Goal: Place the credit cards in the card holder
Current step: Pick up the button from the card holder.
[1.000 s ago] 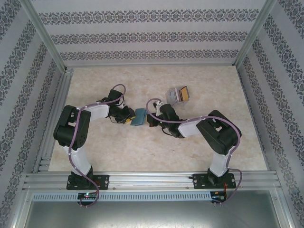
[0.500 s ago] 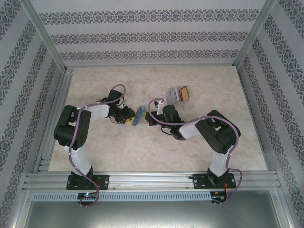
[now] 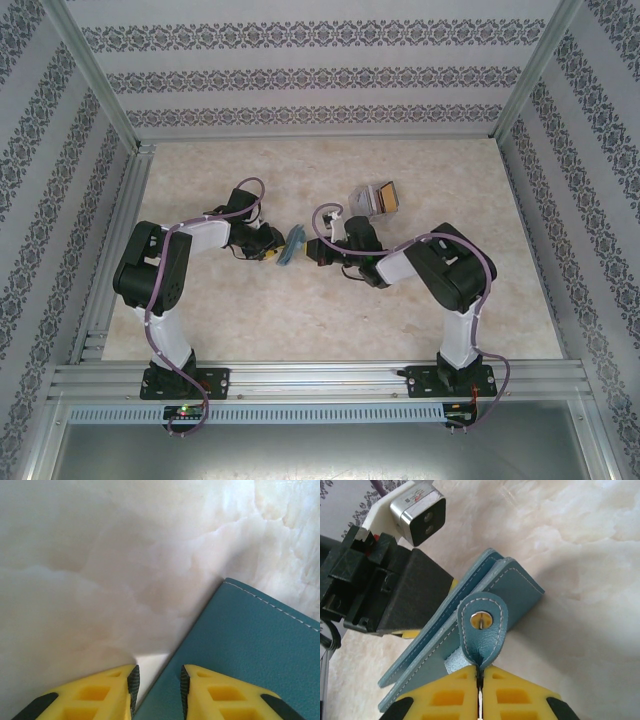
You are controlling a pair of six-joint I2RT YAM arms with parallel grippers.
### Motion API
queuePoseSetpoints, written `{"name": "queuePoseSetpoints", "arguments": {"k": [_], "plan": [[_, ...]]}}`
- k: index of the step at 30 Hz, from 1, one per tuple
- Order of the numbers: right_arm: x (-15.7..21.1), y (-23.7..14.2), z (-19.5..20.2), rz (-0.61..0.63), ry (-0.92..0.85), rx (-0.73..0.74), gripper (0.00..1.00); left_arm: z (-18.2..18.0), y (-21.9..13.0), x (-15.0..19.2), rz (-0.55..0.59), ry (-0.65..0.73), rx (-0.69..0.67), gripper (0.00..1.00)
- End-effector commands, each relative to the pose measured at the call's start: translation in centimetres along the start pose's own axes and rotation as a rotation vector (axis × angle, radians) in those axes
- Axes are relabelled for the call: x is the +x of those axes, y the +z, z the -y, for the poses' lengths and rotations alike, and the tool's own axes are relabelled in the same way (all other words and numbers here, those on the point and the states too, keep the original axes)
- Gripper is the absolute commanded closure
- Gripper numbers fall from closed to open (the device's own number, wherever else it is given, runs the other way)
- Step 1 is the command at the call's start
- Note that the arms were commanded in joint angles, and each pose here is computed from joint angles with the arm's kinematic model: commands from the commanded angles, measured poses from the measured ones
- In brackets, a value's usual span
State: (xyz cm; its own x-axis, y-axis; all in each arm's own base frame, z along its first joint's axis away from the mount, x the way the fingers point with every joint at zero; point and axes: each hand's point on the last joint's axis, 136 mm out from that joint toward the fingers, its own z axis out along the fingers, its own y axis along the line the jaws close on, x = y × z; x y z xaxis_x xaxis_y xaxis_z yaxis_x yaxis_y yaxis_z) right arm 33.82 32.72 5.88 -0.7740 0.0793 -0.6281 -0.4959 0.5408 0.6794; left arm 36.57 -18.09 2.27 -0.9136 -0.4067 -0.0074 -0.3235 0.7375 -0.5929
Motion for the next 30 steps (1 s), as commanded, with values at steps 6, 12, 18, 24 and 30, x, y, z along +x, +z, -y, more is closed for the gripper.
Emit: {"name": "queuePoseSetpoints", "arguments": {"k": [6,12,18,24,30], "plan": [[-1.4,-1.4,-2.0,0.011,-0.039,-0.06,0.84,-2.6,0.7,1.8,-0.059,-0.027,-0.147,0.67],[-2.0,-2.0,-2.2,0.028,-0.039,-0.055,0.76,-2.1,0.9,2.0,-0.057,-0.004,-0.163,0.67],[-2.3,-3.2,-1.7,0.043,-0.023,-0.031,0.61,-1.7,1.3,2.2,-0.064,0.015,-0.173,0.67],[-2.6,-3.6,-0.8,0.014,0.013,0.006,0.54,-1.1,1.8,2.5,-0.067,0.037,-0.184,0.67],[-1.3,-4.2,1.1,-0.155,0.08,0.154,0.57,-0.1,2.2,3.0,-0.077,0.07,-0.196,0.67]]}}
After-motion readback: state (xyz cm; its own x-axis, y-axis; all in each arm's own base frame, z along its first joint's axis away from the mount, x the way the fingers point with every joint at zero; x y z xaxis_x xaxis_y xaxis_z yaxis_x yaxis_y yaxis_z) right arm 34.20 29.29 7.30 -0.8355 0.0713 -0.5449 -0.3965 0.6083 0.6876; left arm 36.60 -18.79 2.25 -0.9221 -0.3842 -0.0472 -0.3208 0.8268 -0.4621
